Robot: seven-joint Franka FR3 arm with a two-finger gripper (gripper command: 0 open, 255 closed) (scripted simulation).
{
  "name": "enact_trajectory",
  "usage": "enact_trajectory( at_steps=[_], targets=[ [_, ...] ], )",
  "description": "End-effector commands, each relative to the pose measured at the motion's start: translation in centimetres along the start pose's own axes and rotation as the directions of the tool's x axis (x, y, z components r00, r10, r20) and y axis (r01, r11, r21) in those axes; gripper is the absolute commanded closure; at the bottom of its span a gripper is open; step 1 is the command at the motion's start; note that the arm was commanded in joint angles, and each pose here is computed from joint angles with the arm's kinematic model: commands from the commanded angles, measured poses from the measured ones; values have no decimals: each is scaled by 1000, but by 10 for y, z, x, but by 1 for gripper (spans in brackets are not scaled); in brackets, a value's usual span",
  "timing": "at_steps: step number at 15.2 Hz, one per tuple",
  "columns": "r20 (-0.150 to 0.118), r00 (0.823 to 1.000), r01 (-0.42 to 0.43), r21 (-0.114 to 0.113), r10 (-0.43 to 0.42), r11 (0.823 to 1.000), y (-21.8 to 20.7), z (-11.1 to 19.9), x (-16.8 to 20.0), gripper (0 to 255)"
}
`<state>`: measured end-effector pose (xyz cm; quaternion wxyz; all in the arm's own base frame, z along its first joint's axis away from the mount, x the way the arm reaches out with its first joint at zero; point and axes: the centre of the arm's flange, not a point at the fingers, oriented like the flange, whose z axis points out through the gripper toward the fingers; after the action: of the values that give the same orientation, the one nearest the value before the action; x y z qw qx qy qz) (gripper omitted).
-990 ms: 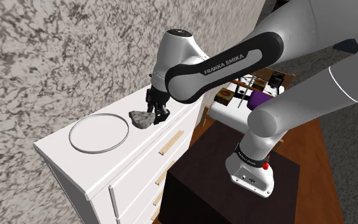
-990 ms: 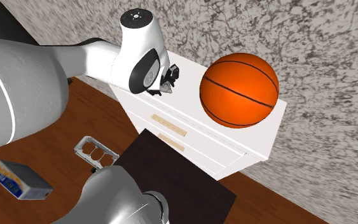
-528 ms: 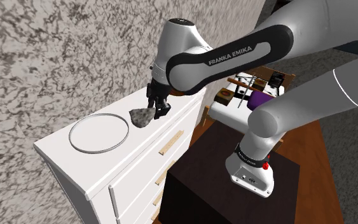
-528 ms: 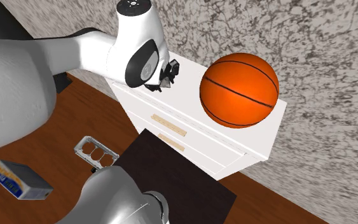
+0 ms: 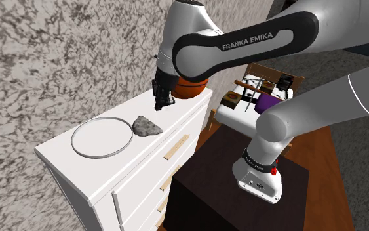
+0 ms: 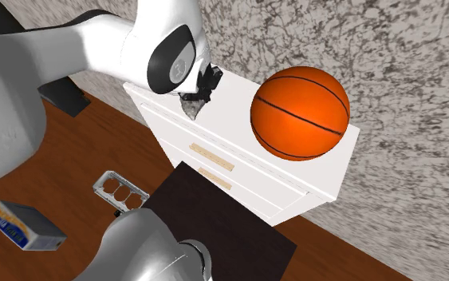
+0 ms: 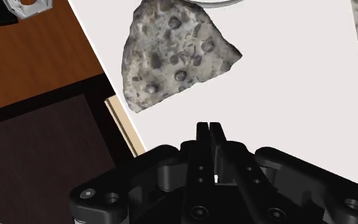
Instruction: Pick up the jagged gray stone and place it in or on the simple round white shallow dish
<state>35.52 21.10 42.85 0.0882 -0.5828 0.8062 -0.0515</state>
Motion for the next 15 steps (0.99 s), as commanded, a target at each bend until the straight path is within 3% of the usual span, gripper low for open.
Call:
enact_trajectory(
  at_steps=[1, 2, 3, 4, 5, 6, 7, 15],
  targets=[
    [0, 1000, 0, 0, 0, 1000, 0, 0, 0, 255],
    [0, 1000, 0, 0, 0, 1000, 0, 0, 0, 0],
    [-7, 991, -131, -4, 131, 991, 12, 3, -3, 0],
    [-14, 966, -259, -7, 259, 966, 23, 7, -8, 0],
    [-21, 924, -383, -9, 383, 924, 34, 10, -15, 0],
    [-29, 865, -501, -11, 500, 866, 43, 13, -22, 0],
    [-36, 796, -604, -11, 604, 797, 51, 16, -30, 0],
    [-37, 796, -604, -11, 604, 797, 53, 56, -30, 0]
  ],
)
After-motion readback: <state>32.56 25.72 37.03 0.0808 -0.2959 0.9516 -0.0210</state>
